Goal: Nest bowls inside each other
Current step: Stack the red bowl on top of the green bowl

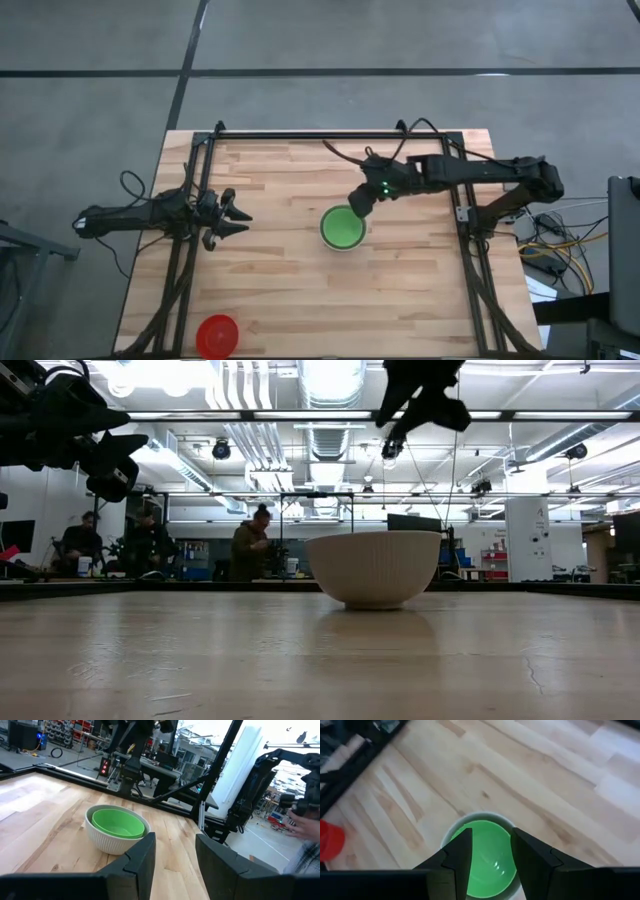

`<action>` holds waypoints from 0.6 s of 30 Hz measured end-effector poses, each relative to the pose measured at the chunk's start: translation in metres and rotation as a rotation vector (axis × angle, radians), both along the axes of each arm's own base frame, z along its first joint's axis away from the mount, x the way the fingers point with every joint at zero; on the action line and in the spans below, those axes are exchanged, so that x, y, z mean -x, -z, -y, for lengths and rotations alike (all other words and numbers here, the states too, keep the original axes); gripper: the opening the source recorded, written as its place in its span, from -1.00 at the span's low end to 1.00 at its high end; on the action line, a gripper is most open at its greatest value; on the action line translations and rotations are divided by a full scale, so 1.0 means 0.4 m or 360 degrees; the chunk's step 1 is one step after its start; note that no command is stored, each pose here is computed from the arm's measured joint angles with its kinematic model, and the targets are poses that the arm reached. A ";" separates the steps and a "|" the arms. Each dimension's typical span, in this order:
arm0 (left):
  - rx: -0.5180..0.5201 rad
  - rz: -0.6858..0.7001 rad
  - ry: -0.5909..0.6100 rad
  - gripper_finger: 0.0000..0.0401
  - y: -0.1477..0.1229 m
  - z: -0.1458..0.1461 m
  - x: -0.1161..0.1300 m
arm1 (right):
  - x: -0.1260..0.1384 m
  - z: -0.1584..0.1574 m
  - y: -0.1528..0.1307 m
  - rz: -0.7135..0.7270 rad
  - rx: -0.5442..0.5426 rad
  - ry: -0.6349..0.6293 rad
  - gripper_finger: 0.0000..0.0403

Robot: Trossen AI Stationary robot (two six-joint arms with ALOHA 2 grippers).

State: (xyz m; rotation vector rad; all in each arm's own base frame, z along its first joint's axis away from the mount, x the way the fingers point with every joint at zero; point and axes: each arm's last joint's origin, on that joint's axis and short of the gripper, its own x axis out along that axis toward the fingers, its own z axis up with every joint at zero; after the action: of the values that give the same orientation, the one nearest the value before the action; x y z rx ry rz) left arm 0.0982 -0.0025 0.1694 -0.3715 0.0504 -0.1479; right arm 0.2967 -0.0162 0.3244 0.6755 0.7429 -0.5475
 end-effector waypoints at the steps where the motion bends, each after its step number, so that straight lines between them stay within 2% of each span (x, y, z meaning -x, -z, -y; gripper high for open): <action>1: 0.0000 0.0000 0.0001 -0.28 0.000 0.000 0.000 | 0.005 -0.004 -0.007 0.0018 0.0018 0.0003 -0.34; 18: 0.0000 0.0000 0.0001 -0.28 0.000 0.000 0.000 | 0.102 -0.071 -0.091 0.0199 0.0304 -0.0113 -0.34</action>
State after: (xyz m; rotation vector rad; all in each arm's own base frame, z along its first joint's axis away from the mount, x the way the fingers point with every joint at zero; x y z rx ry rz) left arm 0.0983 -0.0025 0.1694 -0.3714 0.0503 -0.1487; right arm 0.2560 0.0123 0.3608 0.4989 0.5869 -0.4993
